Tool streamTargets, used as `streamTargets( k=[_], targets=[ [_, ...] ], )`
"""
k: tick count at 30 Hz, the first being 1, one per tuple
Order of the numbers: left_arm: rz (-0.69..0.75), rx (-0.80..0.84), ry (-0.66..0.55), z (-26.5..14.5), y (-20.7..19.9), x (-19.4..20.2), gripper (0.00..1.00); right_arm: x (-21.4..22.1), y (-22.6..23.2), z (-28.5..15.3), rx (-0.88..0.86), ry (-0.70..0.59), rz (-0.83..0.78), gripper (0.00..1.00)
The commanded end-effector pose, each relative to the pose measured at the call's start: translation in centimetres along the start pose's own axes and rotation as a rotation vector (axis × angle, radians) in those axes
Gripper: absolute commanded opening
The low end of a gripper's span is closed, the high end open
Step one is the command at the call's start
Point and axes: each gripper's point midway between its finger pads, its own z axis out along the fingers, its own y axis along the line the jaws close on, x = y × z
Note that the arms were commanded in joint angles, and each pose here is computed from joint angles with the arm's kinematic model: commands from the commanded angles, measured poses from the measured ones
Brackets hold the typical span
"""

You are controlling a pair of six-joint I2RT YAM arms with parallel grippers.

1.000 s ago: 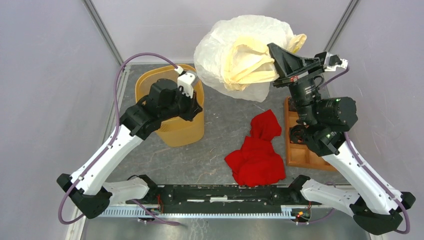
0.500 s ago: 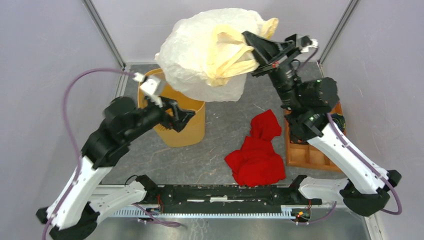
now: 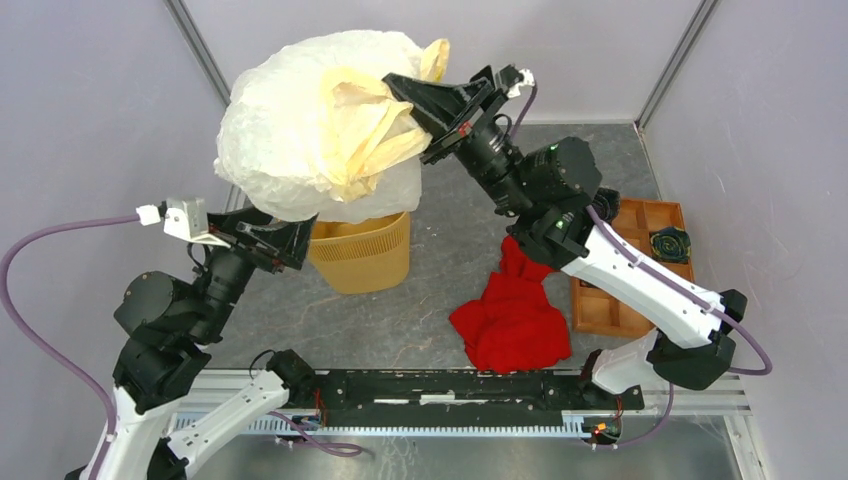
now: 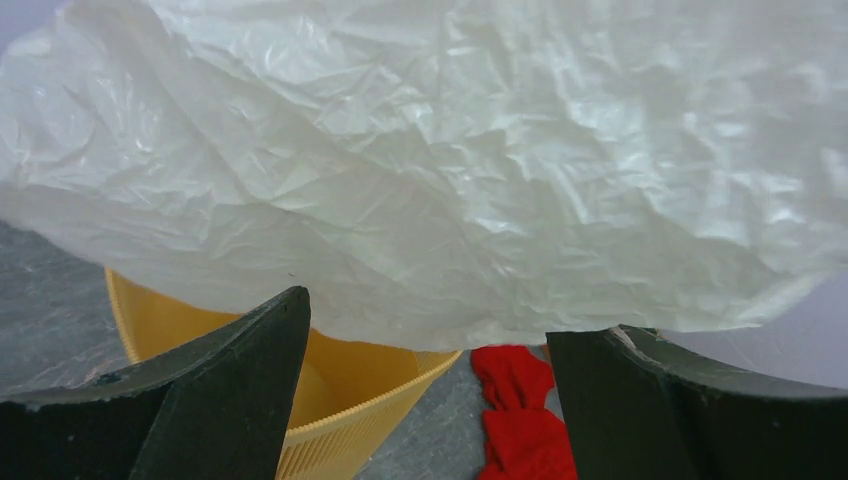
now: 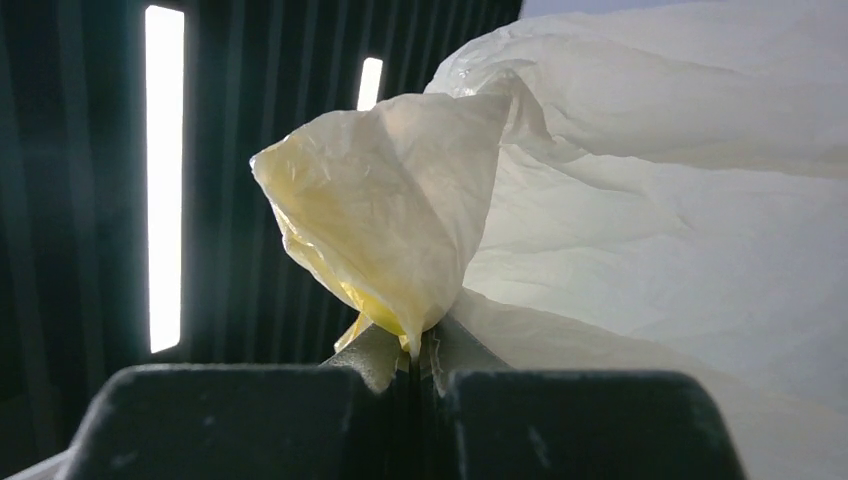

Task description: Put the trash bags into the trash bin

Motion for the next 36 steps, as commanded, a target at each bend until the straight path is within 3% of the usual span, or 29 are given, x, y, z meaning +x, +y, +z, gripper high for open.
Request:
streamTargets(
  k=[1,4,9,14,20,24,29,33,36],
  targets=[
    [-0.103,-0.1,-0.056,0.0,1.3,-1.2,0.9,-3.2,-4.0,-0.9,0.126,-0.168,0.013,0.01],
    [-0.112,-0.208,0.037,1.3,2.4,0.4,0.87,-5.3,-4.8,-1.5,0.196,-0.278,-0.091,0.0],
    [-0.057,-0.34,0.175,3.5,3.8,3.2,0.9,-9.2,-7.7,-3.0,0.327,-0.437,-0.212,0.0],
    [0.007,-0.38,0.24,5.9,4.3,5.6,0.91,-12.3,-9.0,-4.4,0.384,-0.513,-0.346,0.0],
    [0.064,-0.401,0.285,9.0,4.6,7.6,0.91,-14.9,-11.0,-3.2,0.424,-0.484,-0.496,0.0],
    [0.022,-0.393,0.389,10.8,6.3,10.4,0.88,-15.1,-13.8,-1.7,0.46,-0.383,-0.611,0.01],
    [0.005,-0.317,0.37,8.7,6.2,9.6,0.9,-14.4,-18.7,-0.9,0.522,-0.261,-0.633,0.0],
    [0.001,-0.175,0.324,5.6,3.7,7.7,0.95,-15.8,-20.2,-1.5,0.579,-0.296,-0.694,0.01],
    [-0.007,-0.17,0.338,4.0,3.4,7.5,0.96,-14.3,-21.3,-1.6,0.577,-0.219,-0.677,0.0]
  ],
)
